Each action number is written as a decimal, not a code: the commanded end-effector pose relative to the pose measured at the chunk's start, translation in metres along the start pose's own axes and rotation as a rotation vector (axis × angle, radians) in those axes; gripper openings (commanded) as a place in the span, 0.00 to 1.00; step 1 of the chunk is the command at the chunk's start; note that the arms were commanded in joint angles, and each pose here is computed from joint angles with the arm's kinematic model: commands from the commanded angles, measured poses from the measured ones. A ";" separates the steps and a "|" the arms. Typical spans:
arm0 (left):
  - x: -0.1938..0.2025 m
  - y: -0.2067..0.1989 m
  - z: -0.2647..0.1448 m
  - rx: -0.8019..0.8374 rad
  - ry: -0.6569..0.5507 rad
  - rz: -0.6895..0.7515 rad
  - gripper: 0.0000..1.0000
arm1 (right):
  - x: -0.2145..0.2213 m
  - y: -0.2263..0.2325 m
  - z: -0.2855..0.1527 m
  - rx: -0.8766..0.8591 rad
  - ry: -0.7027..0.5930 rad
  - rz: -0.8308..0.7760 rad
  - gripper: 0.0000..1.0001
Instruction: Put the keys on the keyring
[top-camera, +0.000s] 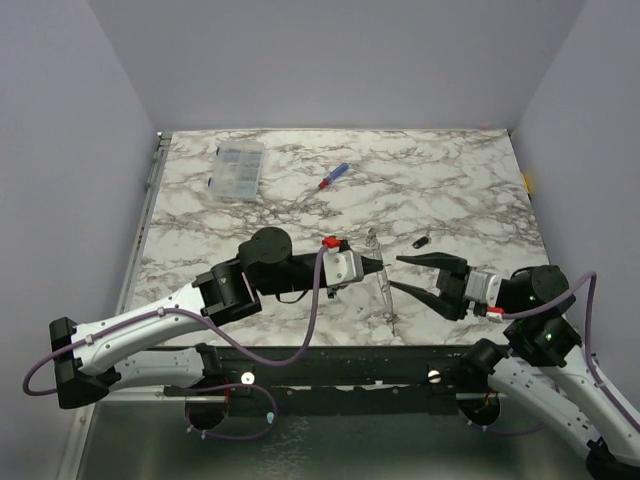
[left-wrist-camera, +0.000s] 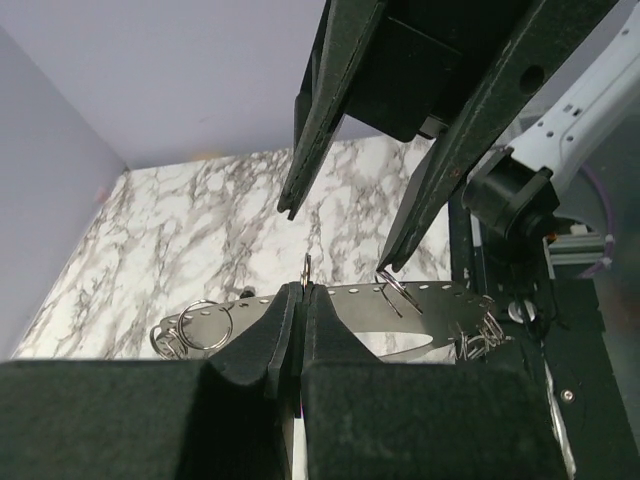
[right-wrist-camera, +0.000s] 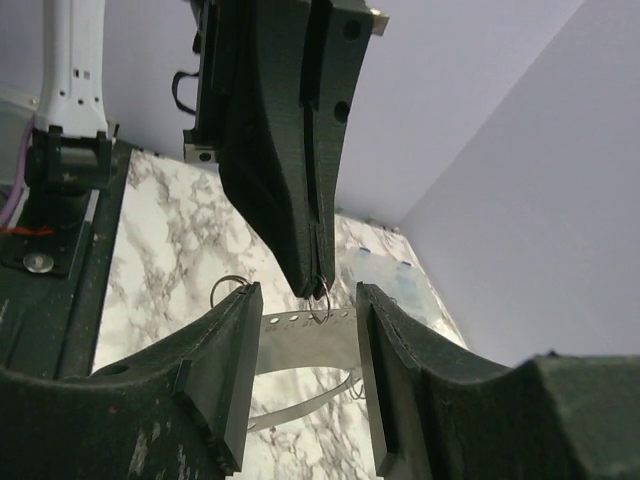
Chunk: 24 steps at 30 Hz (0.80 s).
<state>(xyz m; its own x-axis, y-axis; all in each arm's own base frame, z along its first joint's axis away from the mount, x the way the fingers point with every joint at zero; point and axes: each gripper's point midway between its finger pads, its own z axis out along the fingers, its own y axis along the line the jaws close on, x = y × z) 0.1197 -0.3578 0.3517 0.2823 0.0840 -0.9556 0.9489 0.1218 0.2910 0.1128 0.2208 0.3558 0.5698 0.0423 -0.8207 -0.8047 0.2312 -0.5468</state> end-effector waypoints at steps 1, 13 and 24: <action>-0.048 0.001 -0.008 -0.017 -0.233 -0.019 0.00 | -0.032 0.000 0.002 0.011 -0.147 0.083 0.52; -0.083 -0.007 -0.035 -0.030 -0.509 -0.066 0.00 | -0.045 -0.016 0.001 0.145 -0.315 0.230 0.52; -0.091 -0.014 -0.040 0.000 -0.589 -0.089 0.00 | -0.065 -0.006 0.016 -0.008 -0.393 0.263 0.45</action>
<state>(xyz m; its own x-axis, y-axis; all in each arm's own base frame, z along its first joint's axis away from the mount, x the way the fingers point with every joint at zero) 0.0890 -0.3361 0.4165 0.2369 -0.3969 -0.8867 0.9704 0.1400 0.1967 0.1024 0.2320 0.3950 0.3648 0.4028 -0.8395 -0.9279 0.2319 -0.2919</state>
